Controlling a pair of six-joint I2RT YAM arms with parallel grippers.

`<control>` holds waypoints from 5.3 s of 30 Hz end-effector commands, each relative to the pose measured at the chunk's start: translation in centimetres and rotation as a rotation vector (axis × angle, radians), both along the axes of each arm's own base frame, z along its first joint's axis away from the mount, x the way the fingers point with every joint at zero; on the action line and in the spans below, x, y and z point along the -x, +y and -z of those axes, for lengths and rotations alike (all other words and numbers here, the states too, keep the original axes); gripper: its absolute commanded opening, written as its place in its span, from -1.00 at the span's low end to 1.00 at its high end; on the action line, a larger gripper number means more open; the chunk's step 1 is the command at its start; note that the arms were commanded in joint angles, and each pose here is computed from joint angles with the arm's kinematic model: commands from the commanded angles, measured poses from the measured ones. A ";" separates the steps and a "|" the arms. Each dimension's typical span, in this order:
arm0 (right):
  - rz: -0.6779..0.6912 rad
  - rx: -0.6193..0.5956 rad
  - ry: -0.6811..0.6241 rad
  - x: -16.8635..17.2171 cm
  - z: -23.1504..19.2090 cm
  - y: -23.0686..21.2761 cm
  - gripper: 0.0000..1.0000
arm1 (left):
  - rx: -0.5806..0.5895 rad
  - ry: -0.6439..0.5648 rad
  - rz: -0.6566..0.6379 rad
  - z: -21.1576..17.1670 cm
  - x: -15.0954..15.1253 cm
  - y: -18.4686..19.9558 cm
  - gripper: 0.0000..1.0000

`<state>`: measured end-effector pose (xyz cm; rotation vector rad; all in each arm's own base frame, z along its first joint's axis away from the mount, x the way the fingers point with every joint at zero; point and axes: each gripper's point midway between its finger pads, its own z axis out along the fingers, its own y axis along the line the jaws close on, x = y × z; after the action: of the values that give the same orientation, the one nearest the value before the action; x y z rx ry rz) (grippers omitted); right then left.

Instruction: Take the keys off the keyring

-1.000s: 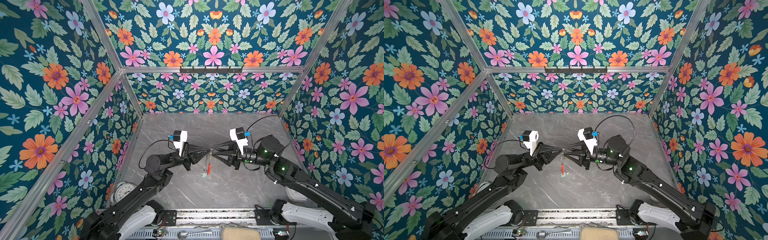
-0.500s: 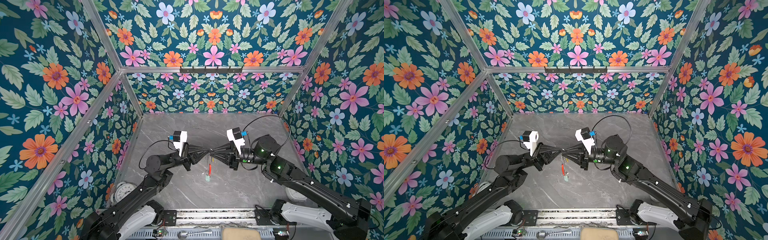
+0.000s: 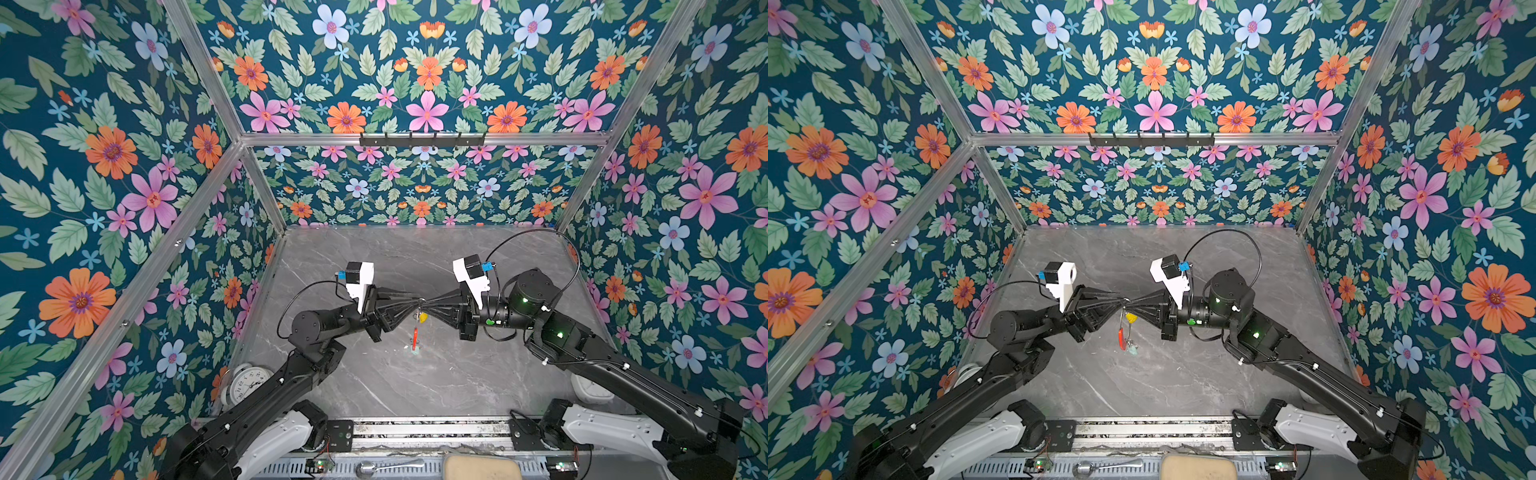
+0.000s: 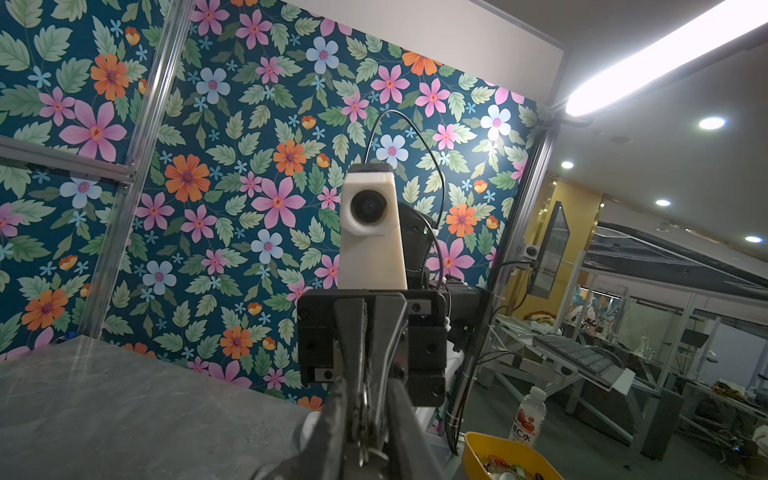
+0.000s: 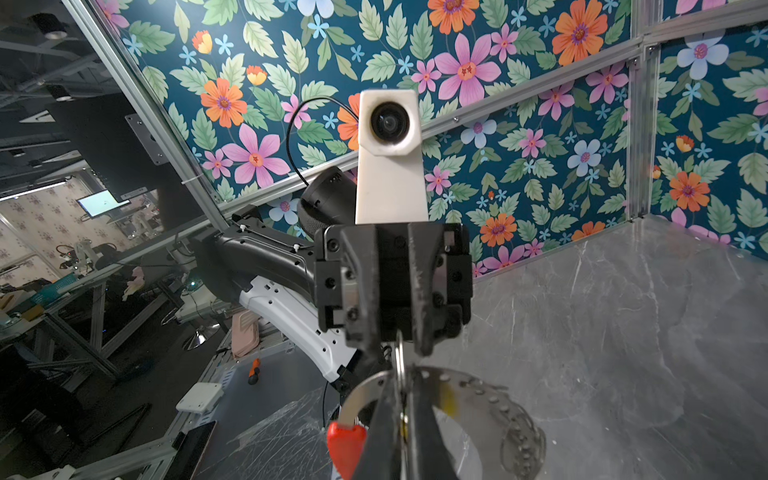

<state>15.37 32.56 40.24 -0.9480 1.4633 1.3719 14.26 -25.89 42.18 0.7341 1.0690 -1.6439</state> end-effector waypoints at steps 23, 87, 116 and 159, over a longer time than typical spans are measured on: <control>0.111 0.438 0.067 -1.6 2.4 -1.8 -1.00 | -0.433 0.018 0.123 3.1 0.6 -2.6 -0.42; 0.040 0.127 -0.094 0.6 1.6 -1.7 -1.00 | -0.147 -0.072 0.108 -0.7 1.9 -1.1 -1.00; 0.121 0.021 -0.187 1.0 -2.5 -3.8 0.09 | -0.086 -0.069 0.046 -0.7 1.3 -0.5 -1.00; 0.061 0.142 -0.041 -0.1 -0.5 -1.3 -1.00 | -0.151 -0.025 0.007 0.0 0.2 -1.0 -0.36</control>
<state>15.34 31.82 41.37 -1.0009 1.5083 1.2655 13.52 -26.65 42.56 0.8497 1.1400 -1.6176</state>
